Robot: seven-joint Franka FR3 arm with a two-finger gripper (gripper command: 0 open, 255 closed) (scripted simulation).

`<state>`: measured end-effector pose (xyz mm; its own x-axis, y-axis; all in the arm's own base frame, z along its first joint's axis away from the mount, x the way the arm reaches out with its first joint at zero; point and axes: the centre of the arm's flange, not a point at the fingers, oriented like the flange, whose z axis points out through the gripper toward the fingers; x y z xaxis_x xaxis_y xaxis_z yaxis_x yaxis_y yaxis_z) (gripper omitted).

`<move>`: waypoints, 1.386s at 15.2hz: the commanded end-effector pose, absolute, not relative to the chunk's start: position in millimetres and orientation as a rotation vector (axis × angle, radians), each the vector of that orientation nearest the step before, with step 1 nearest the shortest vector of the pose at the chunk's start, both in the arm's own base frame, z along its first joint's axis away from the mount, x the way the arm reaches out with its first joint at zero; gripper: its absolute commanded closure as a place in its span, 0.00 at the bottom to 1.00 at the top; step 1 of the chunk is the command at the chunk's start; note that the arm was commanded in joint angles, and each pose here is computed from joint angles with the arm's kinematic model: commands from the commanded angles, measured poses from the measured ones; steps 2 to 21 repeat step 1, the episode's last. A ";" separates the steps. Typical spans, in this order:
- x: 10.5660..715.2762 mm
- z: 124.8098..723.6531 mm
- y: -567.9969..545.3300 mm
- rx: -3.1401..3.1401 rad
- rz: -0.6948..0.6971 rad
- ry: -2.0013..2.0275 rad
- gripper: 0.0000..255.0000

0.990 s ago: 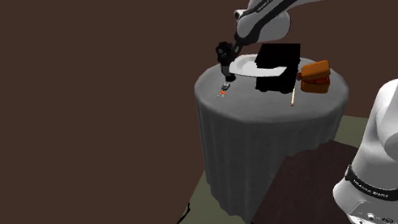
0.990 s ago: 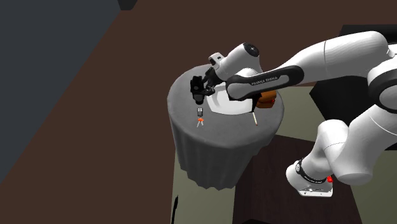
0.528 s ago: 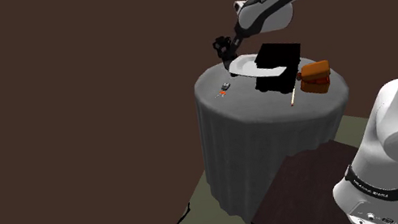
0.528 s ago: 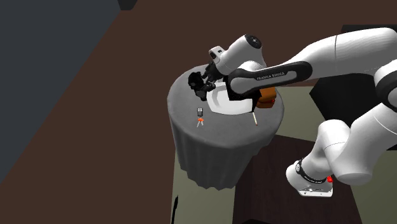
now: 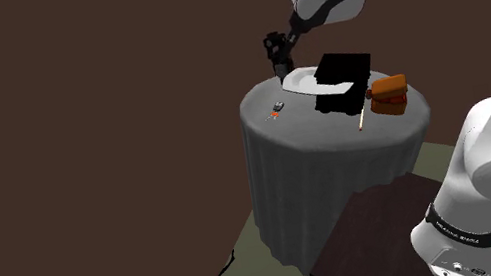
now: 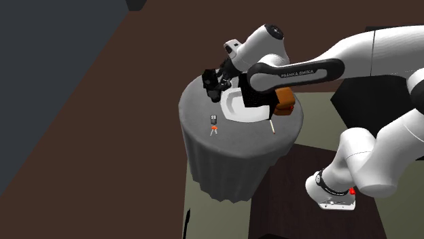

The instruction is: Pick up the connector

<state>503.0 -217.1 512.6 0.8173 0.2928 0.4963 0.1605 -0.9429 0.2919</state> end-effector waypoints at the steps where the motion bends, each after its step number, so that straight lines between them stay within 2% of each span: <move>1: 503.5 516.1 -217.6 2.764 0.812 0.350 1.00; 21: 503.5 516.1 -217.6 2.764 0.812 0.350 1.00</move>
